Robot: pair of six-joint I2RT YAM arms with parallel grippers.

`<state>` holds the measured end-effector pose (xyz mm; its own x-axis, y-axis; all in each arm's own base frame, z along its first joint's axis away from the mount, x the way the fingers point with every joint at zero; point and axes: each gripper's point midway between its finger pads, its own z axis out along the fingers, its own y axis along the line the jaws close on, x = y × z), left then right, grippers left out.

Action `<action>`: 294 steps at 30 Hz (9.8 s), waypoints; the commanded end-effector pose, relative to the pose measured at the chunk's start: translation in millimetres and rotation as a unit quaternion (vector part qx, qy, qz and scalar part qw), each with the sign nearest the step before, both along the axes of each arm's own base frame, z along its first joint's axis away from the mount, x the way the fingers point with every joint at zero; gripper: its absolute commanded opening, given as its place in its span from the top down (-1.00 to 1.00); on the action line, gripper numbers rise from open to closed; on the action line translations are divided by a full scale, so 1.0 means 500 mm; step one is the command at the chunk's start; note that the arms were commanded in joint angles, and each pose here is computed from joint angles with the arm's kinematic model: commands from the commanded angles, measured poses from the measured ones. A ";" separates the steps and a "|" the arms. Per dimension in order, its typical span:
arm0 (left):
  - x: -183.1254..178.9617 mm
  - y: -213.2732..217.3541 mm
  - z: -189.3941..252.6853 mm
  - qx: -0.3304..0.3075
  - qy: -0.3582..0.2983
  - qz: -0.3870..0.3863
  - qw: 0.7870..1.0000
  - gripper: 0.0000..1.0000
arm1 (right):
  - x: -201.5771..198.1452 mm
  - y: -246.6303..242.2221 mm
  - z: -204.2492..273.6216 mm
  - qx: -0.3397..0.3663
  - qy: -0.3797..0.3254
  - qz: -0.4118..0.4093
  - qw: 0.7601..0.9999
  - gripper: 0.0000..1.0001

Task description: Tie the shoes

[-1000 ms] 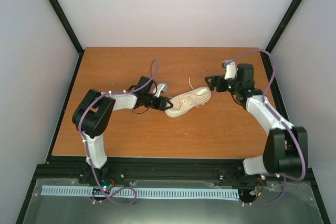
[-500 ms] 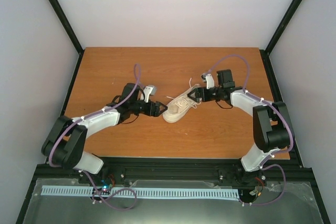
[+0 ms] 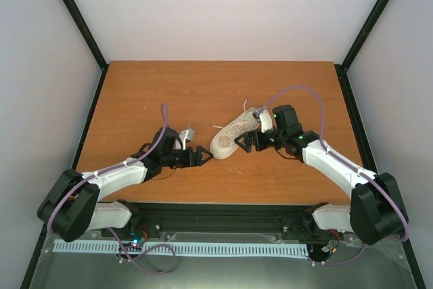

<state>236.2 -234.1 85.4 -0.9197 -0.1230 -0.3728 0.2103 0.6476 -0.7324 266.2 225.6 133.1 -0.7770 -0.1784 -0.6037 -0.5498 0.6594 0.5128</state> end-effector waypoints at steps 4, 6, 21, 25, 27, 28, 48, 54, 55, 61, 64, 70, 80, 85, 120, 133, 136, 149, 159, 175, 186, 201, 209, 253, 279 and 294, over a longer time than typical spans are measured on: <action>-0.036 -0.140 0.048 -0.039 -0.007 -0.053 0.998 -0.76 | 0.197 -0.047 0.047 -0.061 -0.069 -0.137 0.986 -1.00; -0.042 -0.169 0.046 -0.038 -0.007 -0.064 0.997 -0.77 | 0.253 -0.063 0.042 -0.066 -0.067 -0.157 0.983 -1.00; 0.041 -0.293 -0.059 0.031 -0.018 -0.075 0.997 -0.85 | 0.357 0.009 -0.059 -0.007 0.020 -0.026 0.999 -1.00; 0.087 -0.255 -0.076 0.054 -0.027 -0.036 0.998 -0.88 | 0.310 0.008 -0.073 0.007 0.047 -0.019 0.999 -1.00; 0.110 -0.230 -0.080 0.067 -0.033 -0.016 0.997 -0.90 | 0.280 0.004 -0.068 0.021 0.056 -0.023 0.998 -1.00; 0.122 -0.216 -0.081 0.074 -0.037 -0.006 0.997 -0.91 | 0.262 0.003 -0.057 0.029 0.059 -0.025 0.998 -1.00; 0.236 -0.127 0.076 0.072 -0.186 0.023 0.980 -0.98 | 0.013 -0.113 -0.004 -0.037 0.029 -0.138 0.989 -0.82; 0.156 -0.069 0.075 0.073 -0.195 0.019 0.978 -0.99 | 0.047 -0.079 0.013 -0.080 0.019 -0.157 0.984 -0.77; 0.143 -0.061 0.074 0.068 -0.199 0.019 0.977 -0.99 | 0.052 -0.067 0.009 -0.087 0.019 -0.158 0.983 -0.77; 0.089 -0.014 0.060 0.055 -0.191 0.042 0.979 -0.99 | 0.093 -0.023 -0.030 -0.088 0.055 -0.173 0.979 -0.71; 0.072 -0.004 0.051 0.057 -0.183 0.041 0.981 -1.00 | 0.112 -0.003 -0.059 -0.106 0.071 -0.157 0.979 -0.70; 0.060 0.009 0.034 0.091 -0.181 0.024 0.979 -0.99 | 0.135 0.013 -0.096 -0.137 0.085 -0.146 0.976 -0.61; 0.101 -0.056 0.013 0.066 -0.154 -0.004 0.986 -0.92 | 0.144 0.011 -0.171 -0.193 0.107 -0.142 0.965 -0.39; 0.119 -0.081 -0.005 0.055 -0.141 -0.009 0.988 -0.88 | 0.150 0.043 -0.180 -0.167 0.104 -0.113 0.974 0.28; 0.041 0.113 0.431 0.076 -0.304 0.124 0.942 -0.99 | 0.104 0.065 0.084 -0.085 -0.022 -0.241 0.967 0.94; 0.057 0.096 0.262 0.122 -0.208 0.112 0.964 -0.99 | 0.062 -0.059 -0.072 -0.214 -0.002 -0.310 0.926 0.89; 0.061 0.101 0.249 0.134 -0.218 0.112 0.960 -1.00 | 0.055 -0.073 -0.090 -0.229 0.006 -0.315 0.921 0.54; 0.148 0.206 0.228 0.111 -0.166 0.166 0.966 -1.00 | 0.025 -0.023 0.052 -0.167 -0.095 -0.162 0.968 -0.64; 0.150 0.265 0.393 0.044 -0.144 0.152 0.977 -0.99 | -0.009 0.198 0.082 -0.062 -0.138 0.101 0.983 -0.63; 0.130 0.463 0.348 0.309 -0.194 0.284 0.886 -0.99 | 0.065 0.357 -0.148 -0.157 -0.116 0.230 0.953 -0.58; 0.134 0.460 0.337 0.310 -0.181 0.280 0.891 -0.99 | 0.005 0.393 -0.224 -0.164 -0.085 0.291 0.939 -0.46; 0.133 0.458 0.334 0.308 -0.179 0.277 0.892 -0.99 | -0.042 0.371 -0.300 -0.279 -0.157 0.277 0.906 0.22; 0.133 0.458 0.334 0.309 -0.179 0.277 0.892 -1.00 | -0.023 0.399 -0.258 -0.247 -0.198 0.241 0.918 0.94; 0.130 -0.267 0.089 0.110 -0.130 -0.053 0.984 -0.49 | 0.177 -0.214 0.131 -0.072 -0.143 -0.307 0.938 0.95; 0.155 -0.434 0.212 0.021 -0.299 -0.206 0.932 0.11 | 0.152 -0.181 0.218 -0.003 -0.142 -0.282 0.949 0.94; 0.162 -0.400 0.121 0.105 -0.252 -0.207 0.939 0.00 | 0.151 -0.241 0.145 -0.045 -0.100 -0.343 0.933 0.95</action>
<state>317.9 -434.5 156.3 -0.5680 0.2719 -0.7768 0.7611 0.5327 -0.3701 342.5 127.5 219.9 -0.5886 0.2043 -0.7822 -0.1681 0.9154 0.3656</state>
